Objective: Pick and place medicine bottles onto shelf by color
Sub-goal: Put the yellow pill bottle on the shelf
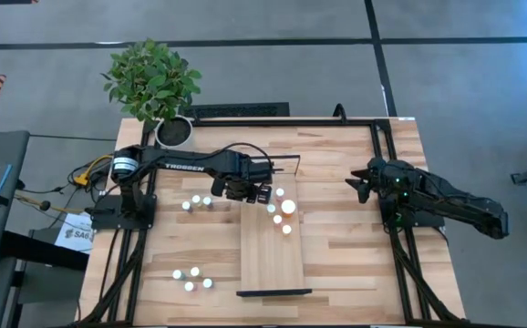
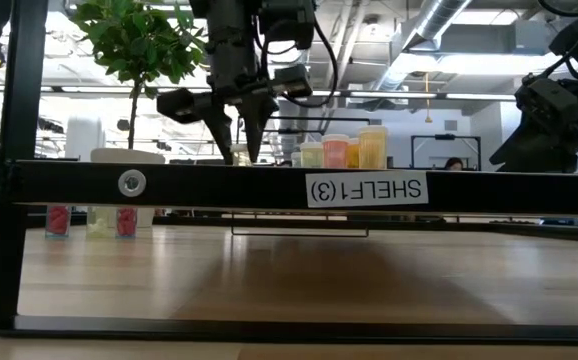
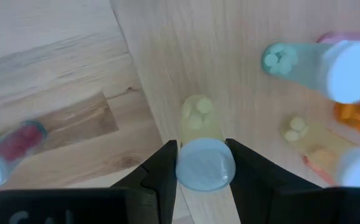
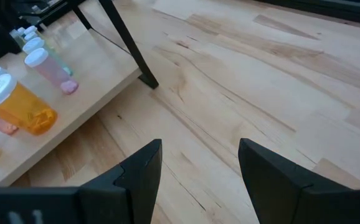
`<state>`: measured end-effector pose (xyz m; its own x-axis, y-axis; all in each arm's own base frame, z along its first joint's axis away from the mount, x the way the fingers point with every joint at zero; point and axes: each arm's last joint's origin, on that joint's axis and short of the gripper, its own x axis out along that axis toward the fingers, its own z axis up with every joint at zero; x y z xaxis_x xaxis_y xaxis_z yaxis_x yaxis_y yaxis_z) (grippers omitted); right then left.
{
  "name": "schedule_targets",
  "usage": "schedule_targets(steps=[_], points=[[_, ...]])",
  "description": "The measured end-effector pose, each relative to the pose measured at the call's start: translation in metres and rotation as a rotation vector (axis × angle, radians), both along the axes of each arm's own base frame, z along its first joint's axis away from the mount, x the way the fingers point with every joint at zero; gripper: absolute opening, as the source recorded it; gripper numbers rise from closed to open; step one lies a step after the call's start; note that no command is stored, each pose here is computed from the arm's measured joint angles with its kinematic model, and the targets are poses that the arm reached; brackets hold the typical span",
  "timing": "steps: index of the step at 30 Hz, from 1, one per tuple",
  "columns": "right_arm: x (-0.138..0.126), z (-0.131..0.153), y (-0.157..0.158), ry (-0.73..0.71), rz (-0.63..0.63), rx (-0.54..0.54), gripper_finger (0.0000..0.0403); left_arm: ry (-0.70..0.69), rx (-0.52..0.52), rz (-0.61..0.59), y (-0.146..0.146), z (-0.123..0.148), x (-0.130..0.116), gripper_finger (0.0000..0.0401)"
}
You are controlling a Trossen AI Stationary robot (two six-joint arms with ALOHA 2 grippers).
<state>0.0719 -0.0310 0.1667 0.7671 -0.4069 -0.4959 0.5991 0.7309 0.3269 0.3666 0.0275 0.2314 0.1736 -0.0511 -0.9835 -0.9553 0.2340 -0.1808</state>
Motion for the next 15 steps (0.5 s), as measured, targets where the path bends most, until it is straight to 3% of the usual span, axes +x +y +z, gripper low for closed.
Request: schedule_targets(steps=[15], points=[[0.000, 0.000, 0.000, 0.004, 0.000, 0.001, 0.0234, 0.003, 0.018, -0.042, 0.013, -0.005, 0.002, 0.0110]])
